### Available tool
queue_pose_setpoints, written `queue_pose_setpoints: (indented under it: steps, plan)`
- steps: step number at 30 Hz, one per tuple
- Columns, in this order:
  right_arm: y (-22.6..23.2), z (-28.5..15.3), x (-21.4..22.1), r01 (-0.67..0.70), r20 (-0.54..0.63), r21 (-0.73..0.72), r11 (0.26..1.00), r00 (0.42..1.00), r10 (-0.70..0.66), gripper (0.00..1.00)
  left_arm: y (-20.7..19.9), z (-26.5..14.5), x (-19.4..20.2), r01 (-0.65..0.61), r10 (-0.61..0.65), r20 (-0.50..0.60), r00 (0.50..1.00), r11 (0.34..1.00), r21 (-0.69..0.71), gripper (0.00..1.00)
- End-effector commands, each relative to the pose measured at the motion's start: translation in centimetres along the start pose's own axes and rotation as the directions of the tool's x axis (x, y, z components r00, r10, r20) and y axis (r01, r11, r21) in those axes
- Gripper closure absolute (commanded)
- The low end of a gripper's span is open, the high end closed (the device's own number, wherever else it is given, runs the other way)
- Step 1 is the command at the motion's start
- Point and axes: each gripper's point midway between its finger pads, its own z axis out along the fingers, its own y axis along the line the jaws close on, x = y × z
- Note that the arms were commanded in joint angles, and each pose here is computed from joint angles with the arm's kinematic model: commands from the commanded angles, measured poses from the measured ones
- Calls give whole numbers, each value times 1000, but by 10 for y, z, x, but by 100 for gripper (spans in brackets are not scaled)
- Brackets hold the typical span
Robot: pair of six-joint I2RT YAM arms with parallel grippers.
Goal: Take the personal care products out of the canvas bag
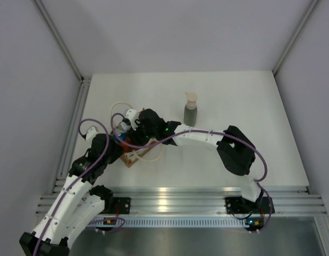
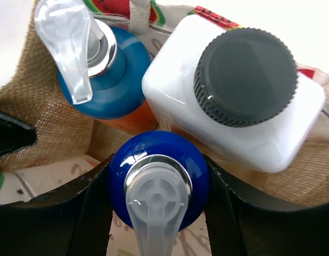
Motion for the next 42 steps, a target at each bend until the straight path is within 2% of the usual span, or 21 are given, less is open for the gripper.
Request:
queue_pose_setpoints:
  steps: [1, 14, 23, 29, 38, 42]
  plan:
    - [10, -44, -84, 55, 223, -8, 998, 973, -52, 100, 3, 1, -2, 3, -3, 13, 1000, 1000, -10, 57]
    - [6, -94, -136, 80, 347, 40, 996, 933, -89, 100, 5, 1, -2, 5, -5, 19, 1000, 1000, -12, 57]
    - [4, -162, -170, 76, 409, 78, 994, 907, -101, 100, 3, 0, -1, 0, 0, 9, 1000, 1000, -2, 57]
    - [-15, -211, -182, 35, 451, 165, 986, 886, -107, 100, 2, -1, -1, -1, 1, 8, 1000, 1000, 8, 57]
    - [-82, -269, -155, -110, 443, 390, 914, 893, -82, 100, -1, -3, 0, 1, -1, 3, 1000, 1000, 19, 57]
    - [-128, -301, -122, -216, 432, 523, 825, 901, -38, 100, -1, -2, 0, 1, -1, 0, 1000, 1000, 19, 57]
